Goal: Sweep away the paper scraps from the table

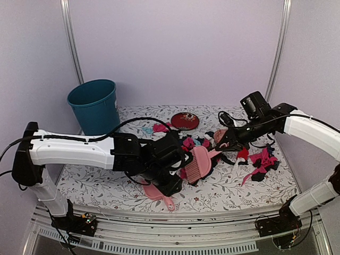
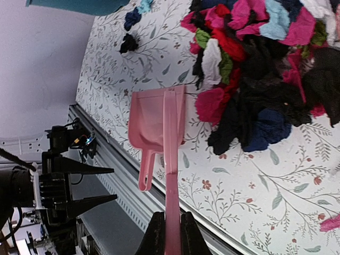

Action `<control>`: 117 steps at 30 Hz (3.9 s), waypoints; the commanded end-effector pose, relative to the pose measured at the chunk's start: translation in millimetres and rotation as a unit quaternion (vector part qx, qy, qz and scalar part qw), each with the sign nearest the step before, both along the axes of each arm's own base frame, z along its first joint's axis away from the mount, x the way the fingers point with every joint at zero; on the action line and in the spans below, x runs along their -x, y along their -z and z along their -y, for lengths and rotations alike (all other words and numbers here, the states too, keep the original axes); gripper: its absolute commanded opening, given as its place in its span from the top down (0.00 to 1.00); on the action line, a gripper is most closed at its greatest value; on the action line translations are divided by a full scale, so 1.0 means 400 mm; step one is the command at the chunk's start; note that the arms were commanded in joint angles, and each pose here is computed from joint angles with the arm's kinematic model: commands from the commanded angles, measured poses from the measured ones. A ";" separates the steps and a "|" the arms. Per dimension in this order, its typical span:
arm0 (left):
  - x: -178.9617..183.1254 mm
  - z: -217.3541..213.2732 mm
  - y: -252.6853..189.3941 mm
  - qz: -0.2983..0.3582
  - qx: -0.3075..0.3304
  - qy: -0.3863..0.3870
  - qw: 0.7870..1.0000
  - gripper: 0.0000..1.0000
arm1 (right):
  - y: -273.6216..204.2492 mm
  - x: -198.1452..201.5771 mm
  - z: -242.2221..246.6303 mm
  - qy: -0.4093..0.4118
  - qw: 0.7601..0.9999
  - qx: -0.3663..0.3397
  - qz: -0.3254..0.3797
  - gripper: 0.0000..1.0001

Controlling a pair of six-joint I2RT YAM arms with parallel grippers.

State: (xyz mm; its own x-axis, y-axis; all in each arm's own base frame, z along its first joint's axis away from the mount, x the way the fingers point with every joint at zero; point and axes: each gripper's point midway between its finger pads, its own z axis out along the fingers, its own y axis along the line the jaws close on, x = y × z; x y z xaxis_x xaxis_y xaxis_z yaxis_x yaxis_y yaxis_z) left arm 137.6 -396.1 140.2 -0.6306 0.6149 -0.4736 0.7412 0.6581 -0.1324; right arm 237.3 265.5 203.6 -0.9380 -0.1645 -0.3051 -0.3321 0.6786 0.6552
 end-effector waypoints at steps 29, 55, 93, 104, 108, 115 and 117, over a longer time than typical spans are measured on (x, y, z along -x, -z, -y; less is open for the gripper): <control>0.018 -0.197 0.094 -0.044 -0.081 -0.100 0.991 0.50 | -0.036 -0.062 0.139 0.123 0.991 0.008 0.054 0.98; 0.018 -0.258 0.243 -0.021 -0.102 -0.117 0.988 0.46 | -0.057 -0.069 0.121 0.109 0.992 -0.010 0.065 0.98; -0.053 -0.230 0.238 0.056 0.031 -0.119 0.991 0.41 | -0.101 -0.066 0.127 0.117 0.991 -0.011 0.068 0.98; -0.069 -0.225 0.267 0.062 -0.003 -0.125 0.990 0.52 | -0.094 -0.053 0.136 0.127 0.990 -0.014 0.062 0.98; -0.074 -0.233 0.264 0.066 -0.015 -0.131 0.989 0.53 | -0.082 -0.044 0.140 0.131 0.990 -0.016 0.058 0.98; -0.072 -0.251 0.258 0.063 -0.028 -0.136 0.988 0.57 | -0.070 -0.037 0.143 0.135 0.989 -0.018 0.056 0.98; -0.071 -0.254 0.261 0.060 -0.032 -0.135 0.989 0.61 | -0.064 -0.036 0.143 0.135 0.989 -0.019 0.054 0.98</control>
